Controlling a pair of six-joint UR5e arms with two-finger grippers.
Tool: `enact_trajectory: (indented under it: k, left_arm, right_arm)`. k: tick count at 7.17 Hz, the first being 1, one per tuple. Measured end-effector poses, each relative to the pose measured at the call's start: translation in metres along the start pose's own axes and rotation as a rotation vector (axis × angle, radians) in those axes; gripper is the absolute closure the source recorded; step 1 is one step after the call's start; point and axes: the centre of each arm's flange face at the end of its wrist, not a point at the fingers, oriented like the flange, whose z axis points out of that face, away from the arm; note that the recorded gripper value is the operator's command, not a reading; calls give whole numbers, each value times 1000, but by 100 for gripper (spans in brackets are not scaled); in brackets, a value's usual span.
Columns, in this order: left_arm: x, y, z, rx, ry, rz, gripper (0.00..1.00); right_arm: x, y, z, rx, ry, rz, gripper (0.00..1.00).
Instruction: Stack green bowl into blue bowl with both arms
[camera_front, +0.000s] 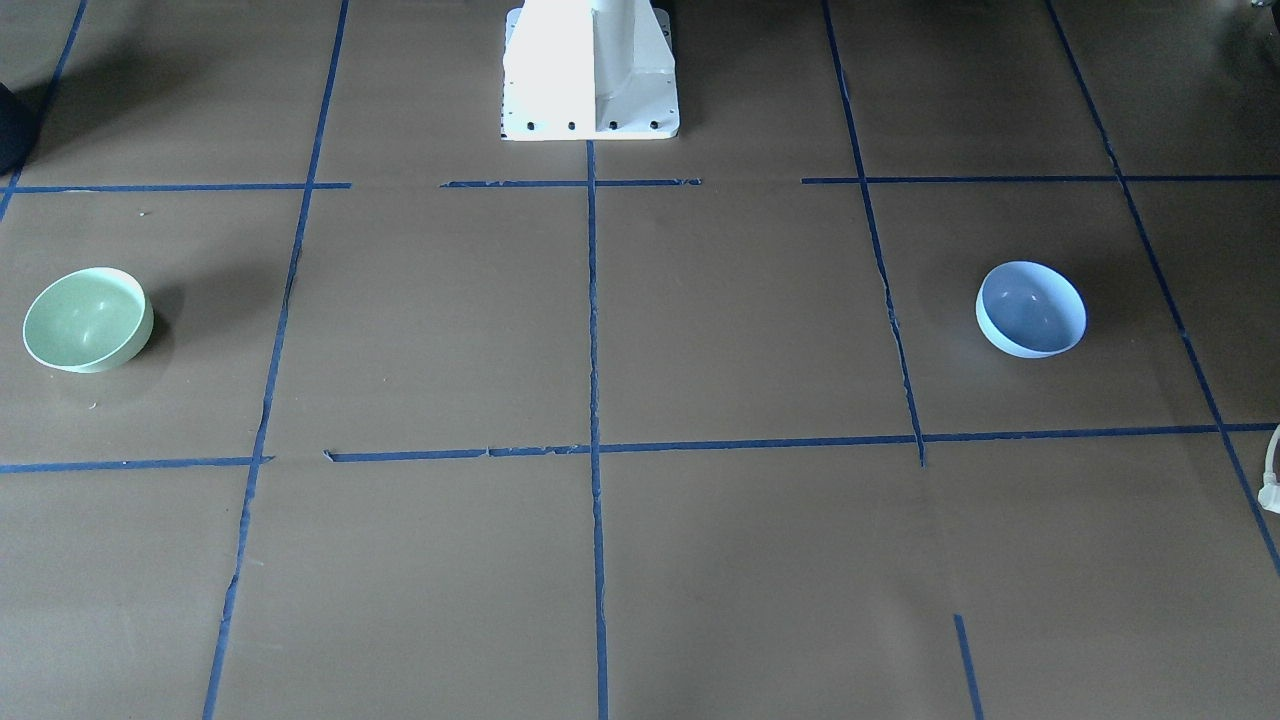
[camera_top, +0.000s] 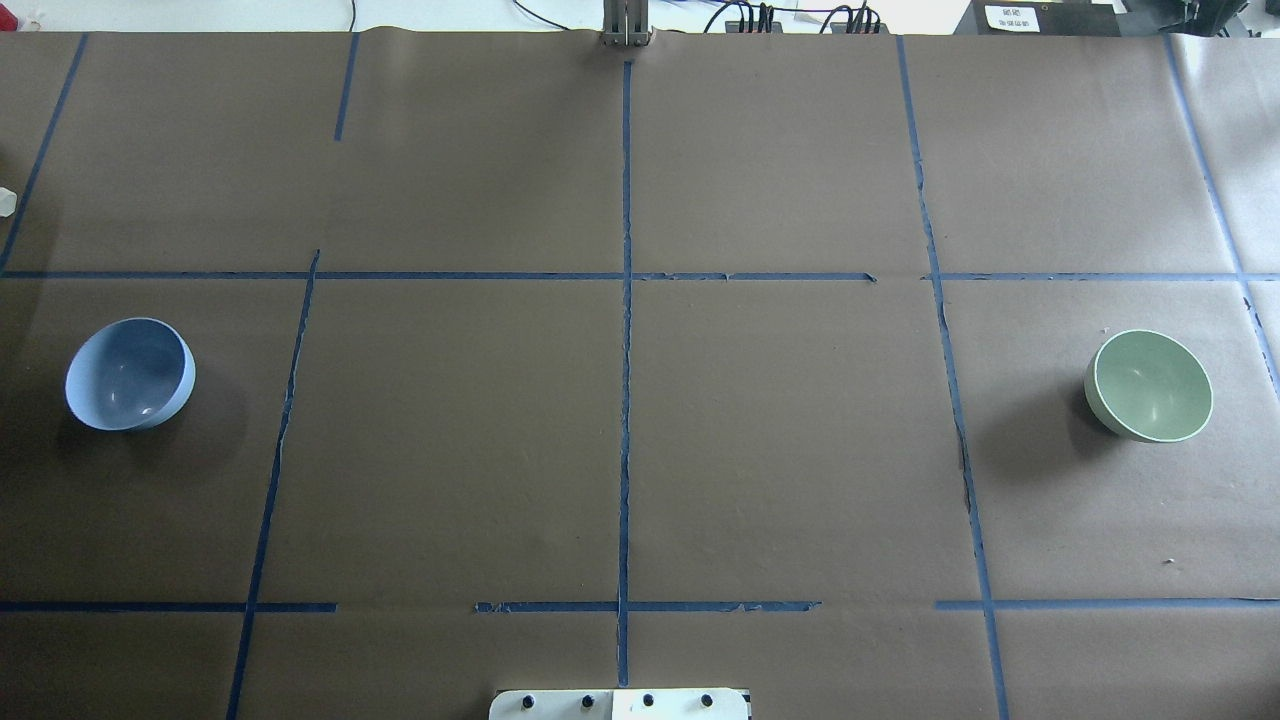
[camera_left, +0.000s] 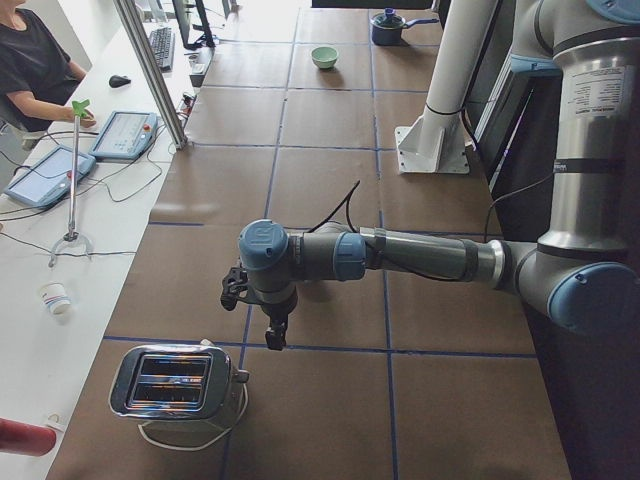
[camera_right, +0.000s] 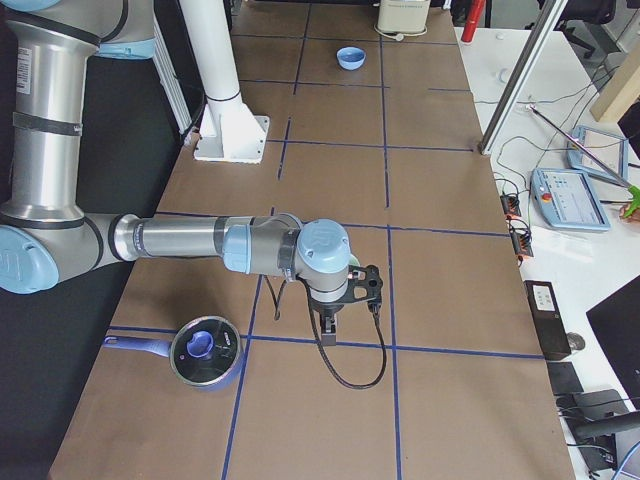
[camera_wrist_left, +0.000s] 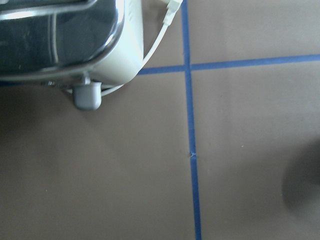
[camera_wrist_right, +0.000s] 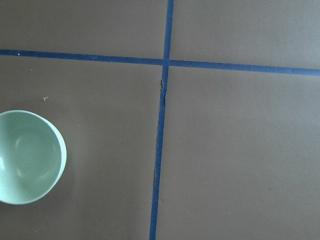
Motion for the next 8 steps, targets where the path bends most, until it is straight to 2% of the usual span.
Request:
enact_trajectory:
  k: [2,4,5,8]
  left_arm:
    - [19,-6,-7,21,7,45,0]
    - [61,-13,16,-12,96,99,0]
    - [85,-13,32,-30,128,89,0]
    - [117,-1,77,36,175,-46,0]
  right_arm:
    - [-13,-8,-8,17,-14,-5,0]
    - [-16,-15,-6,18,-52,-2,0]
    - [-13,-15,-3,13,-60,3,0]
    - [-11,-16,2,8,-82,14,0]
